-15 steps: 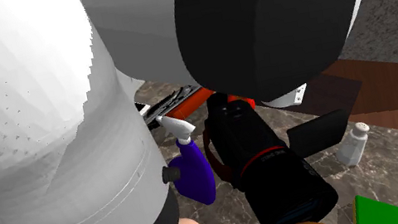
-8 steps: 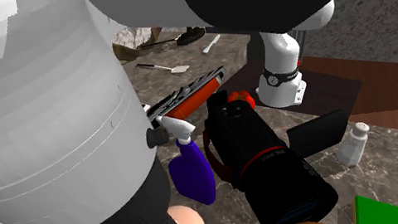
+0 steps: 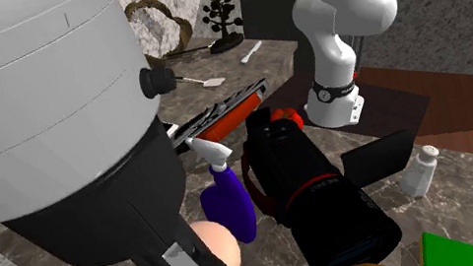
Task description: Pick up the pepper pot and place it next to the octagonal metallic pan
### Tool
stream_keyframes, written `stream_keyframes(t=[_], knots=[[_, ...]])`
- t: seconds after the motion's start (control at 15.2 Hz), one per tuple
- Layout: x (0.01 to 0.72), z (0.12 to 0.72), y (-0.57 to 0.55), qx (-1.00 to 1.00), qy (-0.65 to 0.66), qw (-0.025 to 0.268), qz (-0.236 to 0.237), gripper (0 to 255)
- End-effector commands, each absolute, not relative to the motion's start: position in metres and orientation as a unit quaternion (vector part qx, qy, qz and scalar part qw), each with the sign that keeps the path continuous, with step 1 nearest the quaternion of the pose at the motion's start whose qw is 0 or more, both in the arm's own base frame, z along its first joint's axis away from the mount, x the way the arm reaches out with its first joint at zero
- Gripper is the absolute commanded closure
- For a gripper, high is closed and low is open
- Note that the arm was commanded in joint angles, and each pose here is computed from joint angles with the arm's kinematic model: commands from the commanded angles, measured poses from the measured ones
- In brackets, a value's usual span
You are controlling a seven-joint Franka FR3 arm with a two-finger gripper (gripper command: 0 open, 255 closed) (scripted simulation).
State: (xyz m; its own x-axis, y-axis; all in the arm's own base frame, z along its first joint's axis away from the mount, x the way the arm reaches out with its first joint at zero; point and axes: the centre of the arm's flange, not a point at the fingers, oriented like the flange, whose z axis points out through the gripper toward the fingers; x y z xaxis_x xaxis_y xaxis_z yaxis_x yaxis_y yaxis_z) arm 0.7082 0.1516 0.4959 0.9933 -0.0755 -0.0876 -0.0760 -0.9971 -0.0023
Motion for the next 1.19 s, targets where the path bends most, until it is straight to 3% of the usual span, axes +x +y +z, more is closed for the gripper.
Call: stream_keyframes(t=[0.0,1.12], knots=[[0.709,0.506,0.151,-0.998,0.038,0.003,0.044,255],[0.611,0.554,-0.002,-0.998,0.038,0.003,0.044,255]])
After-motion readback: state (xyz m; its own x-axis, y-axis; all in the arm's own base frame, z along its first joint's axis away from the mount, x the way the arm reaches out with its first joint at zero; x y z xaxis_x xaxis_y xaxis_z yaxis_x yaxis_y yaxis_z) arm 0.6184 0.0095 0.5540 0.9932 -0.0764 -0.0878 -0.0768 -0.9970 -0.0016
